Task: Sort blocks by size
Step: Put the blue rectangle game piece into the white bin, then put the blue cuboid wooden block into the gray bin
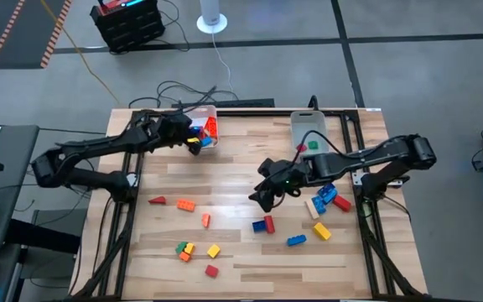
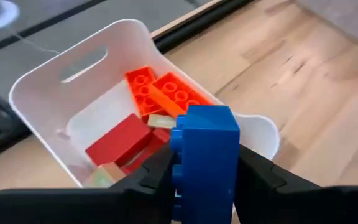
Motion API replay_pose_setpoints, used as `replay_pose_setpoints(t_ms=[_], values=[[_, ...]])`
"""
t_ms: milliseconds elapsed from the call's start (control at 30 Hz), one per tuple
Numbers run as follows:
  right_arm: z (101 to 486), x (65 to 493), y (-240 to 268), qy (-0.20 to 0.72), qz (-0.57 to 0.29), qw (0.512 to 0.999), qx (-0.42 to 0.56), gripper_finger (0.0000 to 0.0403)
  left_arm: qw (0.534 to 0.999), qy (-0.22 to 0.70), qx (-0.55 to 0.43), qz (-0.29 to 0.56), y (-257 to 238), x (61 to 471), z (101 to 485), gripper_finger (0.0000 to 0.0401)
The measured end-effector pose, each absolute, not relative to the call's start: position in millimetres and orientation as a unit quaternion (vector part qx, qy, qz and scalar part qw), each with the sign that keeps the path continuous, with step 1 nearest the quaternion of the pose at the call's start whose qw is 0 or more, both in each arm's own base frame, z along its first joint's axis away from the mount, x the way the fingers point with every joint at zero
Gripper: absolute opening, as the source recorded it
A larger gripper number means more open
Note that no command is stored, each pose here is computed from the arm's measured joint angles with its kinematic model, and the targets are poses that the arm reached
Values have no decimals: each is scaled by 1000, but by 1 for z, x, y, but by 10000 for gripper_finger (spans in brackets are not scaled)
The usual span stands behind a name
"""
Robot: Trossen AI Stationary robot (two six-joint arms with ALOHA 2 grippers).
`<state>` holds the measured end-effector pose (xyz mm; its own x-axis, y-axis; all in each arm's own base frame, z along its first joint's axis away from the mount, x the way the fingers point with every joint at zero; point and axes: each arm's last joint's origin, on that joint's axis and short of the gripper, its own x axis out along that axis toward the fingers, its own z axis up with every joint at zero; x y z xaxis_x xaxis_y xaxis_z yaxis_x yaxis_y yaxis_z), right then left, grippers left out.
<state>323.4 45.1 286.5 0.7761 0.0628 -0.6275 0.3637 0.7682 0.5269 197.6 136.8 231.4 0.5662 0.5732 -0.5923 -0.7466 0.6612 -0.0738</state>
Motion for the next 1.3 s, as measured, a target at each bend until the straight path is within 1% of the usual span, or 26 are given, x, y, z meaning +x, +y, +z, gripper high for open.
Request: replay_pose_setpoints(t_ms=[100, 267, 367, 433, 533, 633, 767, 933, 1100, 1167, 1300], values=[[287, 323, 46, 322, -84, 883, 332, 244, 885, 256, -154, 357, 140, 197, 241, 150], [285, 321, 47, 339, -79, 871, 346, 244, 894, 253, -127, 348, 141, 198, 255, 205], [281, 317, 55, 367, -69, 867, 329, 244, 889, 269, -129, 347, 140, 197, 260, 234], [280, 315, 63, 379, -52, 872, 305, 244, 886, 281, -141, 340, 139, 196, 264, 245], [280, 311, 79, 389, -10, 886, 252, 244, 889, 292, -155, 316, 136, 195, 271, 250], [272, 313, 93, 400, 22, 893, 206, 244, 897, 282, -185, 286, 132, 194, 276, 250], [250, 323, 108, 425, 41, 888, 171, 244, 903, 258, -215, 270, 125, 192, 283, 248], [216, 339, 111, 482, 35, 863, 147, 249, 912, 231, -217, 259, 114, 184, 296, 248], [204, 358, 114, 552, 32, 831, 61, 255, 917, 218, -209, 259, 106, 172, 305, 247], [198, 367, 117, 567, 33, 822, 28, 255, 917, 219, -209, 261, 104, 167, 307, 247], [186, 382, 119, 586, 36, 809, 4, 255, 912, 231, -214, 263, 99, 159, 308, 247]])
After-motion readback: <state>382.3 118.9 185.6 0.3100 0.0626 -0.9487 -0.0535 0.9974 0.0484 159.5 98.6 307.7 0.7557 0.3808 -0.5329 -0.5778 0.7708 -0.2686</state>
